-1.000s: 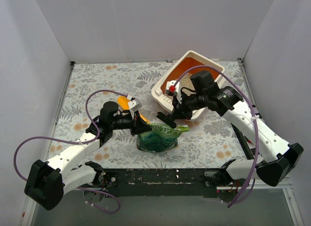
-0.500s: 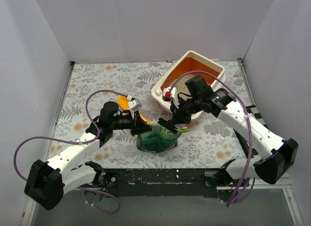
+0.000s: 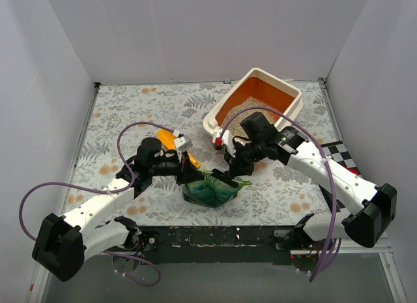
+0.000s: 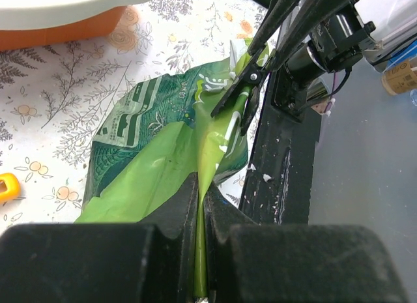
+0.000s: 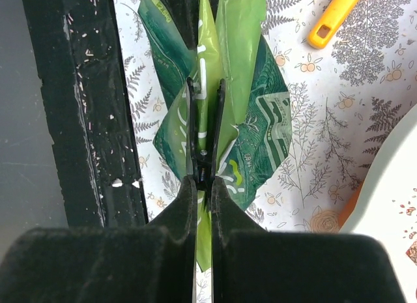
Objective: Fill the litter box with clean litter
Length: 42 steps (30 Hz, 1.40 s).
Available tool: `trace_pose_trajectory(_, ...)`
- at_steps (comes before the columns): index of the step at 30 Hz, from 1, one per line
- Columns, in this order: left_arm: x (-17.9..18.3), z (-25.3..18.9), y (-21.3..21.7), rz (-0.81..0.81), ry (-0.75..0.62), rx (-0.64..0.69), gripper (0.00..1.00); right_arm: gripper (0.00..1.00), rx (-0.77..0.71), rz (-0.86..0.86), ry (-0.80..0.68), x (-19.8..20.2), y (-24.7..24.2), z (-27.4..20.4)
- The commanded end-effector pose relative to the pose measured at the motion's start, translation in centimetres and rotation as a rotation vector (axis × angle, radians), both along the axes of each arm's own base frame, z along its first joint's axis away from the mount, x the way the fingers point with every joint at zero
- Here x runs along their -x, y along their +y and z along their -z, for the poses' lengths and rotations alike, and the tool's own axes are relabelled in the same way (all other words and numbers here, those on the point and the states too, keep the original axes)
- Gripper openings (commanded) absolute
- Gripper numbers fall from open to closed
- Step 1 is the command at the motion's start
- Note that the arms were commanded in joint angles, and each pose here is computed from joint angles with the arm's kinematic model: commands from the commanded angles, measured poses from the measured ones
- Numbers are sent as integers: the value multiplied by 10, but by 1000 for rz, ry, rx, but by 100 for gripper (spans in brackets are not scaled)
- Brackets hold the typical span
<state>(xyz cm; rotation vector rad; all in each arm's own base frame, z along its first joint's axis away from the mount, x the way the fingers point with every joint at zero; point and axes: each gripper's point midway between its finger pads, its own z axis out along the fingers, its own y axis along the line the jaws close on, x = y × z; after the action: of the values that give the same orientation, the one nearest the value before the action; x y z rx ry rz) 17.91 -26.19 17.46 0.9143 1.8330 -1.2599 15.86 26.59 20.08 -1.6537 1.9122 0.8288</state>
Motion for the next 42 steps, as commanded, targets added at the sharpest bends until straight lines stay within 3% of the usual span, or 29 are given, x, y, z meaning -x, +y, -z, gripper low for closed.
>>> trace_pose_trajectory(1,-8,-10,3,-36,-41,7,1,1,168,-25,99,24,-16,34)
trace_pose_trajectory(11,-11,-8,4,-57,-46,-4,1,1,234,3,104,19,-7,42)
trace_pose_trajectory(21,-11,-8,4,-52,-47,-4,5,52,150,100,25,3,2,-7)
trace_pose_trajectory(23,-11,-7,4,-51,-41,-5,6,69,118,116,-1,1,3,-18)
trace_pose_trajectory(26,-11,-8,4,-49,-43,-4,9,84,72,150,-45,-5,3,-35)
trace_pose_trajectory(31,-9,-10,3,-41,-45,2,17,87,-28,295,-135,-22,2,-77)
trace_pose_trajectory(35,-6,-18,1,-18,-55,22,21,91,-152,546,-181,-44,-6,-117)
trace_pose_trajectory(38,-6,-25,1,-17,-63,32,29,92,-174,658,-190,-50,-18,-132)
trace_pose_trajectory(42,-8,-44,1,-22,-78,33,41,93,-245,683,-184,-43,-23,-151)
